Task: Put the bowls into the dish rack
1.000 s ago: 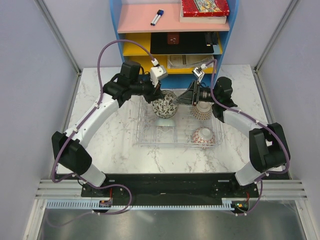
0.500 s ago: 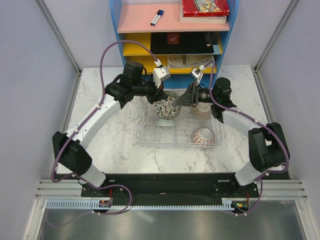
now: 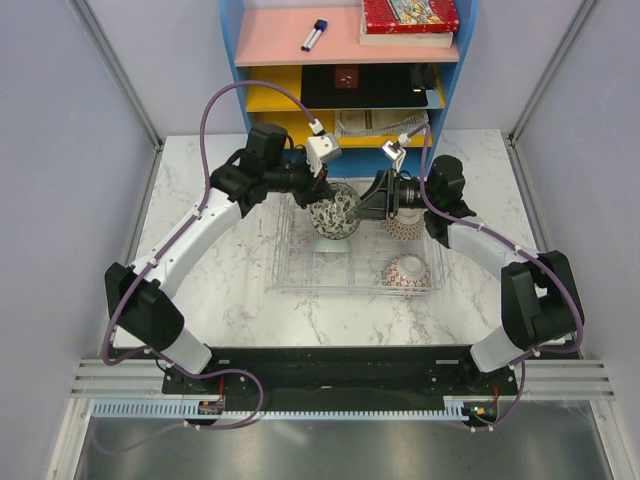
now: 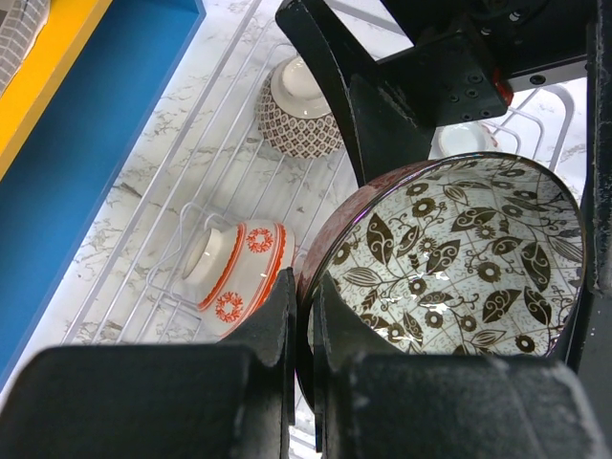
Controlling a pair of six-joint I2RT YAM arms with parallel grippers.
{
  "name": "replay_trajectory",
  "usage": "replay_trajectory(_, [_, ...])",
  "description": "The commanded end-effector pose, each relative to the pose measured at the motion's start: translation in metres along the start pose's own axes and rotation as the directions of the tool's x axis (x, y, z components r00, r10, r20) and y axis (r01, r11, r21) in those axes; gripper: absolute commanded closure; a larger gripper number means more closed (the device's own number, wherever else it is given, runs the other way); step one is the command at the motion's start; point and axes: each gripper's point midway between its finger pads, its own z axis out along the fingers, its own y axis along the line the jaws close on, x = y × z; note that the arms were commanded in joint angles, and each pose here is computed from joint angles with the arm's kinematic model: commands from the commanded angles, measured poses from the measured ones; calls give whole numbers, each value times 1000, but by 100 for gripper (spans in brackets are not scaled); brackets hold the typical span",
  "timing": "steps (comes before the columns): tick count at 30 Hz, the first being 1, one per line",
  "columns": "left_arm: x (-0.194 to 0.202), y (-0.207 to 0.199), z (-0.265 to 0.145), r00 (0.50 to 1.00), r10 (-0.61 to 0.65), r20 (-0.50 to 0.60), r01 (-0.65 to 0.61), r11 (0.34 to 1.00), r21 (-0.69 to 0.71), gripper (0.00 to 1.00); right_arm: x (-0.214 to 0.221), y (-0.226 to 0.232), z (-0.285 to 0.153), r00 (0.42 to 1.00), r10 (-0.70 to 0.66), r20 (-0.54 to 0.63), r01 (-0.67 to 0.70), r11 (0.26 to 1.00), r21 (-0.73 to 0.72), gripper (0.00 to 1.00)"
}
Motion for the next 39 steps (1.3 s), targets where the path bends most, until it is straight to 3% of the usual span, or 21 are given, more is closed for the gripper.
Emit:
replay_trajectory(1, [-31,-7,-14,994,51,98,-51,999,-2,98,-7,23,-4,996,-92,19,93,994,-59,4])
replay_trajectory(8, [-33,-6,-17,993,62,105,-61,998,-14,98,-6,24,-5,995,-97,16,98,993,-69,11])
replay_trajectory(11, [-33,-6,-16,993,57,103,-56,998,-11,98,-4,26,-6,995,-100,13,101,992,-75,22])
replay_trajectory(14, [-32,-7,-14,993,51,103,-51,999,-3,98,-5,32,-7,994,-106,19,107,990,-90,50])
replay_trajectory(15, [-31,-7,-13,994,49,100,-49,999,0,98,-6,34,-7,993,-118,28,120,988,-93,70])
replay_trajectory(18, [-31,-7,-13,994,46,102,-47,999,2,98,-7,34,-7,993,-113,32,116,989,-89,100])
replay_trajectory(22, [-32,-6,-13,994,47,101,-47,999,-3,94,-7,28,-6,993,-113,35,115,991,-68,100])
replay_trajectory(25, [-32,-7,-13,994,47,102,-47,999,-2,74,-7,20,-6,994,-109,33,110,993,-35,100])
replay_trajectory(26, [-32,-6,-14,994,48,103,-48,999,-2,39,-6,17,-5,996,-90,27,91,996,-20,100])
replay_trajectory(28, [-31,-5,-13,994,43,99,-42,999,-7,1,-7,14,-6,993,-117,27,117,993,-4,100])
replay_trajectory(32, [-28,3,-19,995,36,93,-32,999,-42,0,-6,5,-9,995,-98,18,97,994,53,100])
replay_trajectory(34, [-24,15,-28,995,17,97,-11,998,-64,0,-8,-3,-13,985,-173,6,172,980,98,100])
replay_trajectory(35, [-20,21,-32,995,0,96,7,997,-76,0,-7,-12,-16,991,-133,-17,134,978,162,100])
replay_trajectory(37, [-7,39,-49,994,-44,97,55,992,-111,0,-11,-22,-22,969,-243,-45,247,941,230,100])
replay_trajectory(39, [14,50,-56,993,-87,75,97,986,-137,0,-8,-34,-34,967,-235,-99,255,895,367,100])
